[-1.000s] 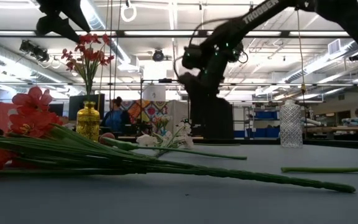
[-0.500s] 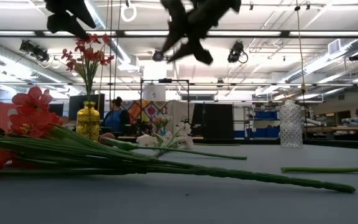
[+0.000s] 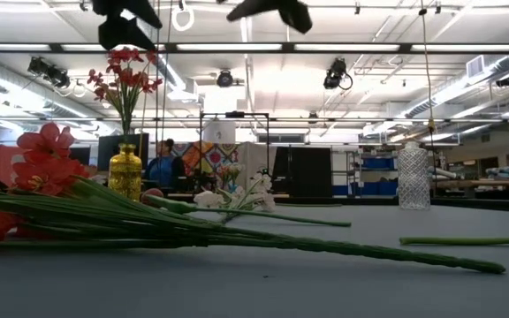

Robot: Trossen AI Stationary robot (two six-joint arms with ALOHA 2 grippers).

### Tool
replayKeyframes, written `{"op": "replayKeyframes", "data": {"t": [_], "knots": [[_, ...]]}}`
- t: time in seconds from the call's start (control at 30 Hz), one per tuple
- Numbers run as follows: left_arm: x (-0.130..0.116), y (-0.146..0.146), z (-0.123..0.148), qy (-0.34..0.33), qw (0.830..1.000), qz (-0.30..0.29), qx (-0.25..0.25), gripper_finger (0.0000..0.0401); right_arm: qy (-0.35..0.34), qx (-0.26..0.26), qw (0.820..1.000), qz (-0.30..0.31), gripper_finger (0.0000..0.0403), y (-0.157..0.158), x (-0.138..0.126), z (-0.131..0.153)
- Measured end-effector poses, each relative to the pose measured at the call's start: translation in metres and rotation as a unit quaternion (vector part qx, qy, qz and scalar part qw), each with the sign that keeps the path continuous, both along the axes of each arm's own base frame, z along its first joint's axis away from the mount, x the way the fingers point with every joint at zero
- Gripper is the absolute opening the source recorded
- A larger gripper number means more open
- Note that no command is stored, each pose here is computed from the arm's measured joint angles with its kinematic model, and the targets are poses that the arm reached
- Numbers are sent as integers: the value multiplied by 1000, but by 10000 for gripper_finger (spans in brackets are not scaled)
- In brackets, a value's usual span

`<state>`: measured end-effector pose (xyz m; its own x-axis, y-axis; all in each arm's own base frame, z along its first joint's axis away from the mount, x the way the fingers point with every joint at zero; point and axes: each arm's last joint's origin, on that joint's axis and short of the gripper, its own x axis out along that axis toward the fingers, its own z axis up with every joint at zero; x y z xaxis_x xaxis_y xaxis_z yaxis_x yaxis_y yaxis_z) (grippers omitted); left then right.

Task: Sort flowers into vase by color
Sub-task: Put the red flowers into the yellow transparent flower vase

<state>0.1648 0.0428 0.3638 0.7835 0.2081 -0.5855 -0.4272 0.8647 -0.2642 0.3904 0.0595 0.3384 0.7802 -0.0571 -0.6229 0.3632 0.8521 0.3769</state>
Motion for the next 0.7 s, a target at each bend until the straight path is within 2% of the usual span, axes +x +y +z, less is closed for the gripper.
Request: {"op": "replayKeyframes", "data": {"t": [0.17, 0.4, 0.53, 0.7], "knots": [[32, -20, -7, -14, 998, -38, -42, 265, 26, -12, 999, 34, 124, 36, -11, -5], [76, -66, -22, -25, 989, -106, -95, 245, 37, -18, 996, 77, 124, 82, -27, -14], [93, -93, -33, -20, 983, -129, -132, 233, 33, -69, 993, 93, 124, 105, -37, -19], [99, -118, -44, 3, 976, -167, -137, 229, 18, -128, 987, 98, 127, 120, -44, -24]]}}
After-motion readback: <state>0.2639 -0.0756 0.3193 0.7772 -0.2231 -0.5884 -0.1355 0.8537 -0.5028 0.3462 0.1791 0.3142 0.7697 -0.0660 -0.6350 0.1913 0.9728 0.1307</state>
